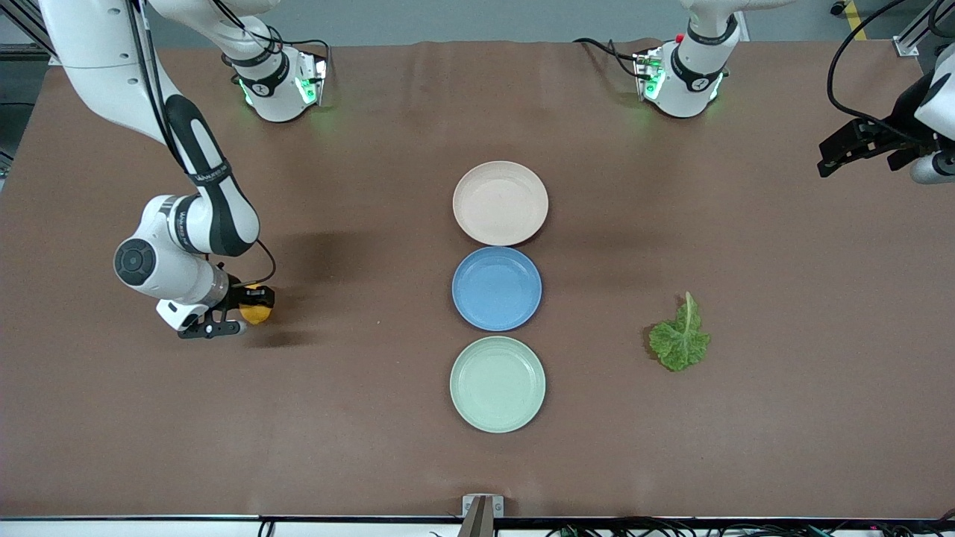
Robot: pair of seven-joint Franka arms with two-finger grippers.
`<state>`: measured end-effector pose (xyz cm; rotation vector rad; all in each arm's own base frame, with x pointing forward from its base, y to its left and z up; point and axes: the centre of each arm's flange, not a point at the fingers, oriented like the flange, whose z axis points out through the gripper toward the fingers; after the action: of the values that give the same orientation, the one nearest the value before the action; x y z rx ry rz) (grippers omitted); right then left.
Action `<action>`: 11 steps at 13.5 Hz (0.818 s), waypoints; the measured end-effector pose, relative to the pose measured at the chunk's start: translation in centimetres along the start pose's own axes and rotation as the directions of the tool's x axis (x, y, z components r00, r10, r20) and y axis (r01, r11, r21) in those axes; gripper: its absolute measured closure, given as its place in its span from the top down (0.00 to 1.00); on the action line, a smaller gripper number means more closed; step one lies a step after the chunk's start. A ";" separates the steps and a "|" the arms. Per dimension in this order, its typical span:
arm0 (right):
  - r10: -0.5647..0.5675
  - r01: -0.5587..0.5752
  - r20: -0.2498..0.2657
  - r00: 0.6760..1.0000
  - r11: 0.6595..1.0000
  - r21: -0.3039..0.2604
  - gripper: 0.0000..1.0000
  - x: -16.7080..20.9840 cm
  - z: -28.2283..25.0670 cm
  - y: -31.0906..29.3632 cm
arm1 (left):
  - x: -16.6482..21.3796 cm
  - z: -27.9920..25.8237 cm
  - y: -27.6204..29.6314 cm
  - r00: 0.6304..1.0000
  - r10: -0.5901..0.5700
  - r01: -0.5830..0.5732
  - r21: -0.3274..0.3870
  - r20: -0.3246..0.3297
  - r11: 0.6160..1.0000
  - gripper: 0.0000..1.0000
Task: Pick lemon and lettuce from plates
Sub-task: 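Carry the lemon beside the plates and lower it with the right gripper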
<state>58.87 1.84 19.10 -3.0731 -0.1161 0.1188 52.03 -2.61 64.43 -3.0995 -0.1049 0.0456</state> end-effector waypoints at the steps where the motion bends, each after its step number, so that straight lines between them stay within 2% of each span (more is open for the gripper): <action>1: 0.003 -0.003 -0.001 1.000 1.000 0.005 0.62 0.1 0.3 -0.2 | 0.0 0.0 -0.1 1.000 -0.001 0.001 0.000 0.000 1.000 1.00; 7: 0.025 -0.025 -0.014 1.000 0.999 0.035 0.62 0.5 0.1 -0.8 | 0.1 -0.1 -0.1 1.000 -0.002 0.002 -0.001 -0.007 1.000 1.00; 8: 0.028 -0.027 -0.017 0.999 0.999 0.037 0.66 0.6 0.0 -0.8 | 0.1 -0.2 -0.1 1.000 -0.003 0.003 -0.001 -0.009 1.000 1.00; 11: 0.028 -0.027 -0.027 0.999 0.999 0.040 0.96 1.1 -0.6 -0.8 | 0.2 -0.2 -1.1 1.000 -0.021 0.021 -0.002 -0.010 1.000 1.00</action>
<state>59.96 2.67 19.67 -3.0361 -0.0687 0.0792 52.14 -1.53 64.68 -3.1001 -0.1368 0.0298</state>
